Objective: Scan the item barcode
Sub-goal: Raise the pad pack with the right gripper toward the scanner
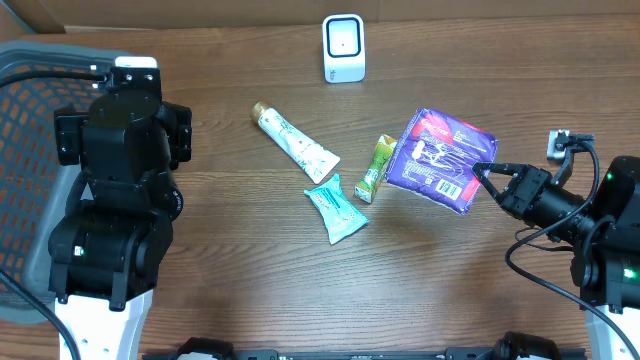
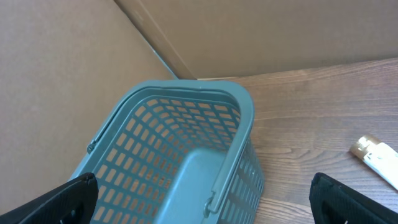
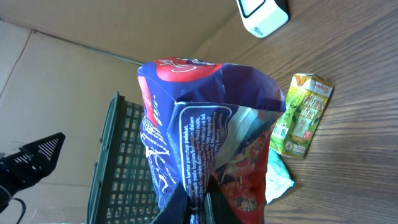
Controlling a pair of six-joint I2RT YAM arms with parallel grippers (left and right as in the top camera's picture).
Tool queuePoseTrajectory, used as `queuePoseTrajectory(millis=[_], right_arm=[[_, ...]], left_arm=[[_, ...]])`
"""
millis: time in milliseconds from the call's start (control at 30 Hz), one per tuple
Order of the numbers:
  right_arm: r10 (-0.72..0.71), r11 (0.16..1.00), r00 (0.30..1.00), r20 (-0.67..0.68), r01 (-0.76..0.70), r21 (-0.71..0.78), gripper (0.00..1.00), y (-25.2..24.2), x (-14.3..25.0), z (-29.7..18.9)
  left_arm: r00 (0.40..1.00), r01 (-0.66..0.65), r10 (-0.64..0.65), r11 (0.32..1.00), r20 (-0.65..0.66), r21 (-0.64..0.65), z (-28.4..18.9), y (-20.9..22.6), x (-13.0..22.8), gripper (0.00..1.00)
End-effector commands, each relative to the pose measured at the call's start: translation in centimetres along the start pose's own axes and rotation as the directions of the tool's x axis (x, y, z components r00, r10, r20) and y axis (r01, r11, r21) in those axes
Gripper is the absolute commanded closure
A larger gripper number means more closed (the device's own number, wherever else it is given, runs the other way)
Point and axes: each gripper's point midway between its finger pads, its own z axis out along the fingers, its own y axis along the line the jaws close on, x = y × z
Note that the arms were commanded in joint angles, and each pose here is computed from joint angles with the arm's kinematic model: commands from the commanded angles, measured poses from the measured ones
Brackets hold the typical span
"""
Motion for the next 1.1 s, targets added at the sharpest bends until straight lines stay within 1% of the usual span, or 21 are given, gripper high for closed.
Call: queuePoseTrajectory(millis=[0,133,733,867,1067], right_arm=[[-0.025,0.999,1.000,0.017,0.025,-0.022,0.96,1.4,-0.4,-0.5],[-0.025,1.000,0.999,0.025,0.026,-0.012,0.96,1.2,-0.6,-0.5],[-0.041,0.991,0.991,0.126,0.024,0.133,0.96,-1.1,-2.3,-0.6],[-0.077,0.986,0.987,0.140,0.054,0.161,0.96,-1.0,-2.4,0.0],[-0.171,0.979,0.972,0.162,0.150,0.139,0.96,0.9,-2.9,1.0]], left_arm=[[1.000,-0.002,0.002,1.000,0.010,0.004,-0.3,0.1,-0.1,0.01],[1.000,-0.002,0.002,1.000,0.010,0.004,-0.3,0.1,-0.1,0.01],[1.000,-0.002,0.002,1.000,0.010,0.004,-0.3,0.1,-0.1,0.00],[1.000,-0.002,0.002,1.000,0.010,0.004,-0.3,0.1,-0.1,0.00],[1.000,-0.002,0.002,1.000,0.010,0.004,-0.3,0.1,-0.1,0.01]])
